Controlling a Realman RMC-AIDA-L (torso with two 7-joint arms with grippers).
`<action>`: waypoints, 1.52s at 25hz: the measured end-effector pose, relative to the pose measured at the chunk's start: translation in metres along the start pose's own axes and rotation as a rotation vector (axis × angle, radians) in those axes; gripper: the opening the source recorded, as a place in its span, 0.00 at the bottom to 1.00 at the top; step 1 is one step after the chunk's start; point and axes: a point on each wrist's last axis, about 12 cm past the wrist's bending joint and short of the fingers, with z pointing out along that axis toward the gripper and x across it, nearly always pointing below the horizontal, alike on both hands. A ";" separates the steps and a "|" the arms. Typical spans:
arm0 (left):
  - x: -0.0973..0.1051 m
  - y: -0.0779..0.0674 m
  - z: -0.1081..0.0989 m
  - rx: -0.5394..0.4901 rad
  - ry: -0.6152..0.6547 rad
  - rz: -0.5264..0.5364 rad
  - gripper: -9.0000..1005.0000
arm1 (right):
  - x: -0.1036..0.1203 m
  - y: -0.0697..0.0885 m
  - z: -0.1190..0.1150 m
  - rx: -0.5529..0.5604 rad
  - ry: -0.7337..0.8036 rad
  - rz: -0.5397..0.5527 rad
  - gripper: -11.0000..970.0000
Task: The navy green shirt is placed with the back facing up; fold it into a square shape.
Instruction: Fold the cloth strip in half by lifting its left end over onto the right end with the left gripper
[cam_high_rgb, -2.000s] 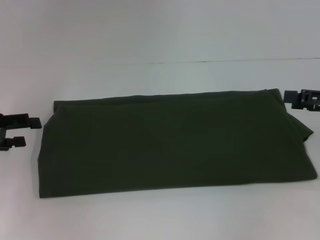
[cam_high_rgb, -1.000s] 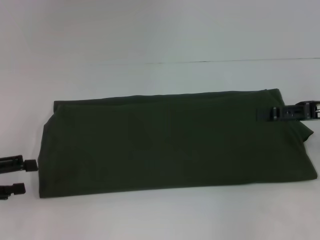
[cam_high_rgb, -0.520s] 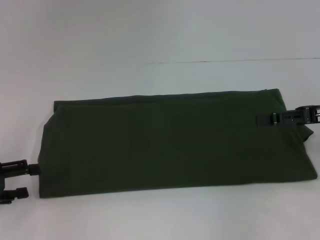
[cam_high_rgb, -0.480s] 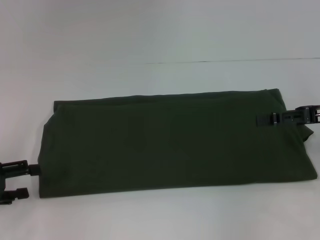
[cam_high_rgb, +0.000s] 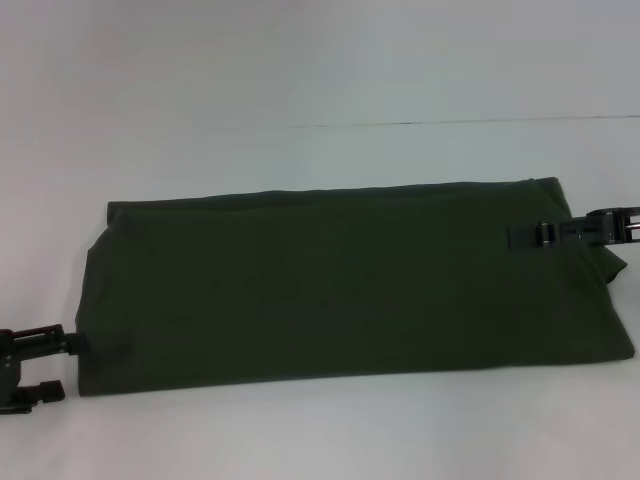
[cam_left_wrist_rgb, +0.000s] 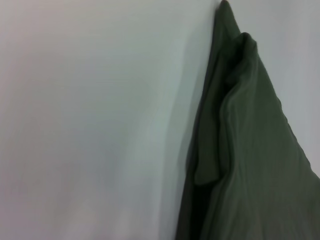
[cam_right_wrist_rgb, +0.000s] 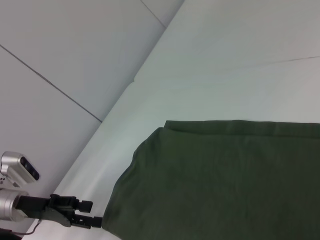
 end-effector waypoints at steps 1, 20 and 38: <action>0.000 0.001 0.001 -0.002 -0.002 -0.004 0.85 | 0.000 0.000 0.000 0.001 0.000 0.000 0.95; 0.001 -0.003 0.023 0.000 -0.010 -0.018 0.85 | -0.002 0.000 0.000 0.005 -0.001 0.003 0.95; -0.004 -0.012 0.036 0.004 -0.031 -0.028 0.85 | -0.002 -0.001 -0.002 0.007 -0.004 0.007 0.95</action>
